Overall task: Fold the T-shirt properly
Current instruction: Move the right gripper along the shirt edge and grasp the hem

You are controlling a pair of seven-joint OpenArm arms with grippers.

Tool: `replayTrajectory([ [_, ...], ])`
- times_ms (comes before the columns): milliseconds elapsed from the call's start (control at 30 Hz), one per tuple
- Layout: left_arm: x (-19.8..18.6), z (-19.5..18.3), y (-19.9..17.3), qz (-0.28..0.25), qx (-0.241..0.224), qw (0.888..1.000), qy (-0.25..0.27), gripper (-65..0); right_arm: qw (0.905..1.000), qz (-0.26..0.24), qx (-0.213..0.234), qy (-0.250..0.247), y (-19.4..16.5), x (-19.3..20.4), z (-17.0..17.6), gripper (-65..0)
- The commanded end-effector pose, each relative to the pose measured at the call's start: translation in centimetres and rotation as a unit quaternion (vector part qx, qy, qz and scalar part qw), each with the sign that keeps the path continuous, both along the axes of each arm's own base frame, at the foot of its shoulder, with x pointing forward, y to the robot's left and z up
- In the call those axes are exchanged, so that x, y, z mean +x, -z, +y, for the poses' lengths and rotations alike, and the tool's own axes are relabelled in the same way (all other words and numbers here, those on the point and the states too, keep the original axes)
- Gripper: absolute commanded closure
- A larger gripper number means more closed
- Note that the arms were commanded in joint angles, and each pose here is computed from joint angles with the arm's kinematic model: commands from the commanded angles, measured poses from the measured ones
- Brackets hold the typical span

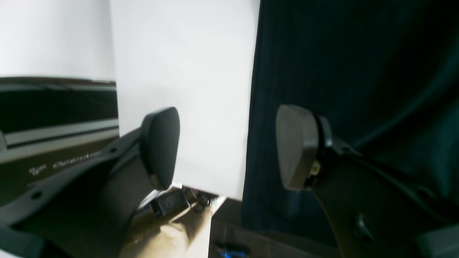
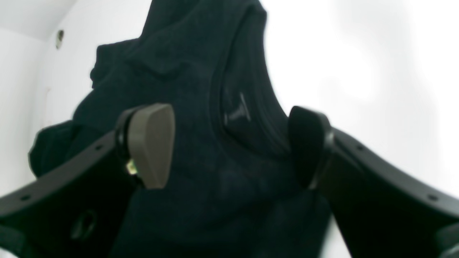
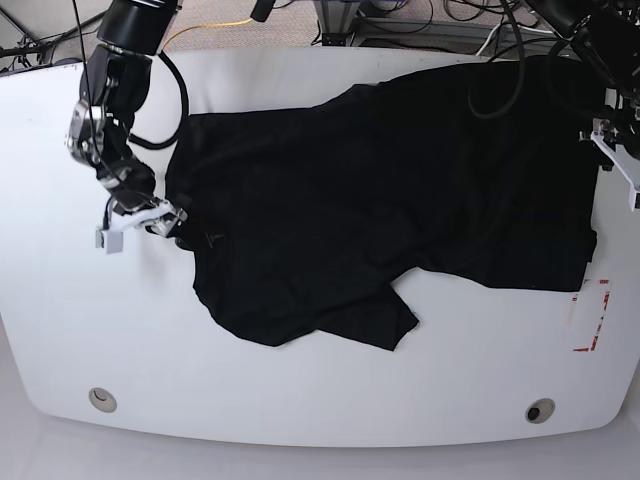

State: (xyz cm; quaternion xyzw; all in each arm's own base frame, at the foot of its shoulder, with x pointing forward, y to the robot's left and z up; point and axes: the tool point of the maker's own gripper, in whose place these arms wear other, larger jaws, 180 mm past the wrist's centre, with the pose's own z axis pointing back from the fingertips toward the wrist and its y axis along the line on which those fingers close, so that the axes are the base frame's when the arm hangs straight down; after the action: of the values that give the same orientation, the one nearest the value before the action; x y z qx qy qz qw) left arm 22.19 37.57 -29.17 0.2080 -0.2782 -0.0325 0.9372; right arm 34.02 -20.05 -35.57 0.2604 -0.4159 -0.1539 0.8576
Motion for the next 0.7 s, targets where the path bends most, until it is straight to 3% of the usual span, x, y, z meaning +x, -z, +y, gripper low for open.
replayTrajectory([
  [0, 0.5, 0.5, -1.2, -0.014, 0.014, 1.000, 0.002, -39.0, 0.9997, -0.019, -0.012, -0.006, -1.2, 2.7, -0.9, -47.4],
  [333, 0.4, 0.4, -1.0, -0.012, 0.012, 1.000, 0.002, -39.0, 0.9997, -0.003, -0.011, -0.019, -0.9, 10.1, -1.4, -47.4],
  [667, -0.1, 0.3, -0.4, -0.002, 0.009, 1.000, 0.002, -39.0, 0.9962, 0.005, -0.068, -0.054, -0.2, 15.1, -1.0, -47.4],
])
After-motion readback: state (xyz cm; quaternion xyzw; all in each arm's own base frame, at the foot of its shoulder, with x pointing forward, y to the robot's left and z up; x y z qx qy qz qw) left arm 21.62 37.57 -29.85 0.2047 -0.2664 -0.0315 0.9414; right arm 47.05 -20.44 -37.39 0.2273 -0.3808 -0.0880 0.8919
